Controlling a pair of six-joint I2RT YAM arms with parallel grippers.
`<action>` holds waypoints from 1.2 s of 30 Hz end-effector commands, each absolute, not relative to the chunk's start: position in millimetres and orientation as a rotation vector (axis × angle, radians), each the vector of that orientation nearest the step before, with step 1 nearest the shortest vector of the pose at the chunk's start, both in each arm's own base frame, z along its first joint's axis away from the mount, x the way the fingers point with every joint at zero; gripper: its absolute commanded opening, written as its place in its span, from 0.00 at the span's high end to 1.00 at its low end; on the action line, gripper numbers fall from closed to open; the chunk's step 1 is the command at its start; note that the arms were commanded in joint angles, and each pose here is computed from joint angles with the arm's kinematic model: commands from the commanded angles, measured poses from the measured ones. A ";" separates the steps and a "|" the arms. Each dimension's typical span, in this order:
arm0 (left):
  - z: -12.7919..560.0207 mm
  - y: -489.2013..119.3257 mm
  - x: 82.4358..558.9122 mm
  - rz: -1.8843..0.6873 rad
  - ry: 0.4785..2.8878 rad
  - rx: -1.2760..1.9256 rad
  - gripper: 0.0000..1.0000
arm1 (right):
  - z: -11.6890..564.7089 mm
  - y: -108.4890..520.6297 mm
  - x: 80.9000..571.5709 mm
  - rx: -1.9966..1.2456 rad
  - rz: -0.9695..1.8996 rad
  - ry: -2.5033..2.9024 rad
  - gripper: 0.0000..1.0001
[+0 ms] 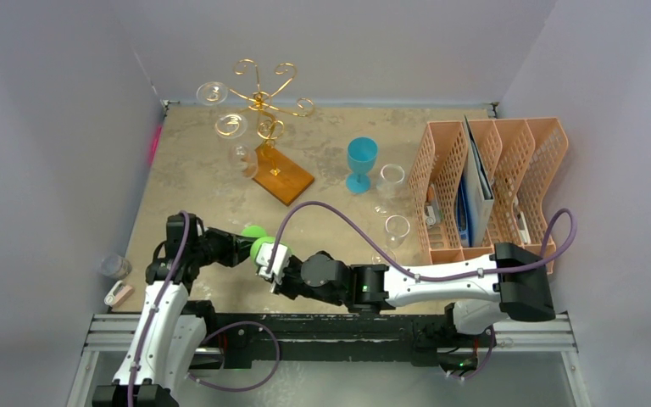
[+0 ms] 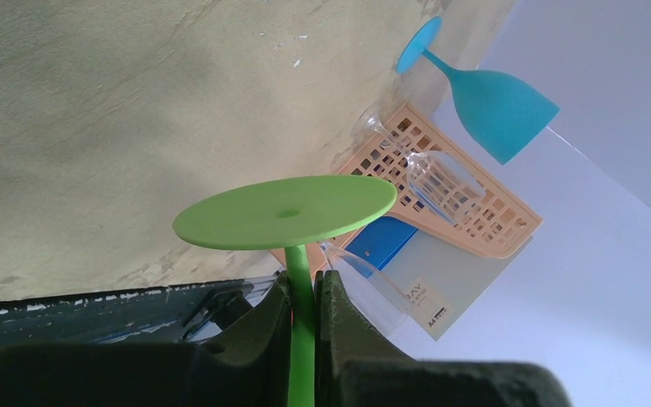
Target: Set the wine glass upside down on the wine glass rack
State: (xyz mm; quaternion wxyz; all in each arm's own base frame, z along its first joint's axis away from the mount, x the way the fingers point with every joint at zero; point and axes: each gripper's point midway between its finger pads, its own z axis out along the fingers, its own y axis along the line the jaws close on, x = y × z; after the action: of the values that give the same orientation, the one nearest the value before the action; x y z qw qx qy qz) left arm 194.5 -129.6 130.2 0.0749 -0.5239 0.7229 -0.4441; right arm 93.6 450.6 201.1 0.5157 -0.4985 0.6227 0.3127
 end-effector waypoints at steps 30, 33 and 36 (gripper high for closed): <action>202.2 -90.8 221.5 -1.028 1.888 -0.860 1.00 | 347.0 384.4 117.1 -0.698 1.037 1.883 0.30; 223.8 -95.2 217.2 -1.048 1.821 -0.708 1.00 | 351.6 391.5 133.0 -0.603 1.051 1.941 0.29; 248.4 -98.8 206.8 -1.057 1.710 -0.545 1.00 | 349.4 401.6 139.7 -0.564 1.084 1.993 0.27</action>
State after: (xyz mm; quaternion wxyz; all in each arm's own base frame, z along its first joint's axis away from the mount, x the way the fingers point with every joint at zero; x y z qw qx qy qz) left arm 211.6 -94.2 197.9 0.3953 -0.3372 0.7466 -0.4155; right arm 134.5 396.7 351.9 0.4336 -0.2729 0.7516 0.4156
